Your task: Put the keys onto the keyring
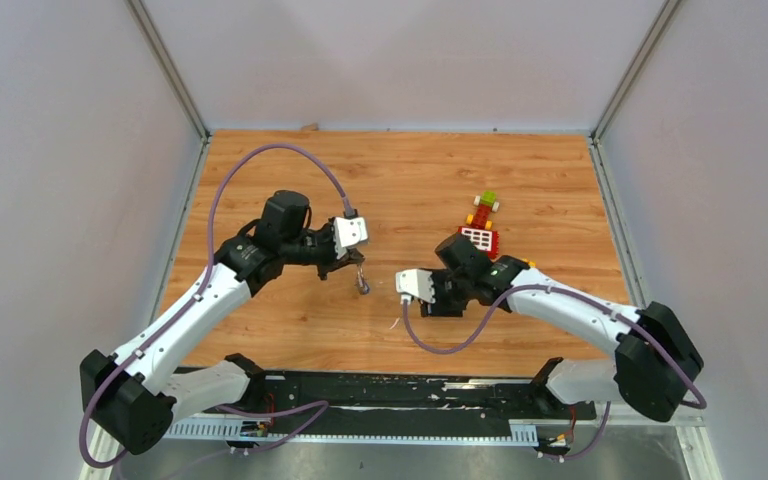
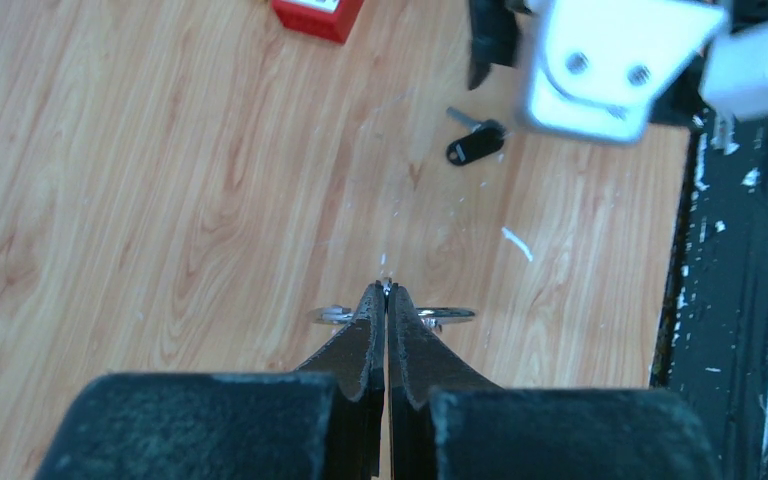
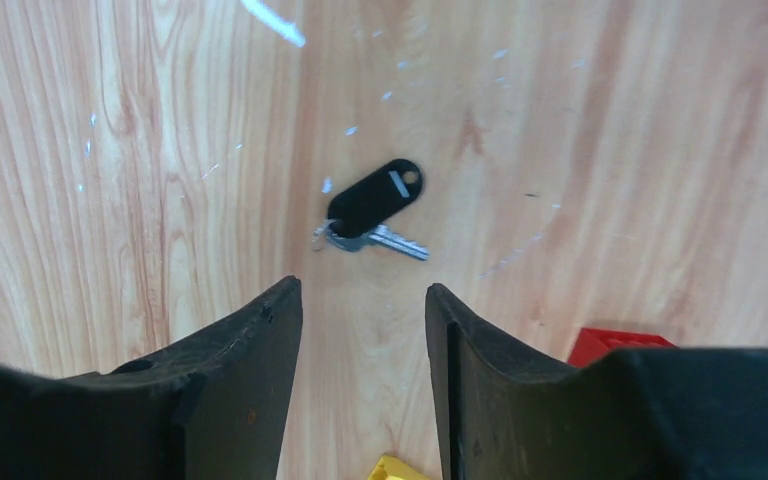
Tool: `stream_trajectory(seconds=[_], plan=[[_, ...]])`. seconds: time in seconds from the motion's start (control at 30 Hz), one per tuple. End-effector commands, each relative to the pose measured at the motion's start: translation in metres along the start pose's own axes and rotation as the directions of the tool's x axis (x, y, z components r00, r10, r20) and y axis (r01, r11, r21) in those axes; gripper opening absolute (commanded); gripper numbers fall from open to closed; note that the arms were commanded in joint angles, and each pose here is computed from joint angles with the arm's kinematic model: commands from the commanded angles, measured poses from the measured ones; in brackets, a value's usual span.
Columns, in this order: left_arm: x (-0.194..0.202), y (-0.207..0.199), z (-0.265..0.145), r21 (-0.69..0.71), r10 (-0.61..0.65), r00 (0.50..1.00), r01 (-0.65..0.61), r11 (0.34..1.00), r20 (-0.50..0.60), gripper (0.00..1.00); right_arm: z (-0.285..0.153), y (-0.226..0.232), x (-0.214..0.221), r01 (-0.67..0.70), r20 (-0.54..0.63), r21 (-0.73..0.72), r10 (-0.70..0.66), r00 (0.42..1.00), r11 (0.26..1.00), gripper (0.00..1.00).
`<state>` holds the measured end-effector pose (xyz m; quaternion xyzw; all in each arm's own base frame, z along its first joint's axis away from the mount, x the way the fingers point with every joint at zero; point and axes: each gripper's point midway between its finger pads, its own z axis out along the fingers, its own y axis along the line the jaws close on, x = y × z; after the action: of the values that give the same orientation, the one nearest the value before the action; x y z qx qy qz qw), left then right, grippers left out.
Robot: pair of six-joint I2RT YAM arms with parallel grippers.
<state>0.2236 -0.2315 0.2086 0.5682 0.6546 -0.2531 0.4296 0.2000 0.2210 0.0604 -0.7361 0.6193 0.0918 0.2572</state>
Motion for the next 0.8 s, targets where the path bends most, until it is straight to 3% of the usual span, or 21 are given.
stream_trajectory(seconds=[0.0, 0.13, 0.27, 0.47, 0.77], plan=[[-0.039, -0.013, -0.001, 0.083, 0.063, 0.981, -0.079, 0.993, 0.182, 0.00, -0.049, -0.033, -0.058, -0.103, 0.287, 0.027, 0.091, 0.954, 0.994, 0.49], [-0.063, -0.028, -0.001, 0.176, 0.012, 0.953, -0.068, 0.982, 0.303, 0.00, -0.097, -0.056, -0.105, -0.167, 0.526, 0.006, 0.139, 0.839, 0.986, 0.49], [-0.080, -0.036, -0.001, 0.252, -0.065, 0.926, -0.033, 0.967, 0.372, 0.00, -0.126, -0.061, -0.141, -0.153, 0.663, -0.036, 0.138, 0.736, 0.988, 0.50], [-0.094, -0.034, -0.001, 0.265, -0.122, 0.897, 0.005, 0.964, 0.426, 0.00, -0.130, -0.062, -0.161, -0.166, 0.713, -0.176, 0.242, 0.658, 0.970, 0.51], [-0.089, -0.035, 0.004, 0.269, -0.138, 0.892, 0.019, 0.963, 0.430, 0.00, -0.130, -0.063, -0.170, -0.172, 0.727, -0.233, 0.289, 0.622, 0.957, 0.48]])
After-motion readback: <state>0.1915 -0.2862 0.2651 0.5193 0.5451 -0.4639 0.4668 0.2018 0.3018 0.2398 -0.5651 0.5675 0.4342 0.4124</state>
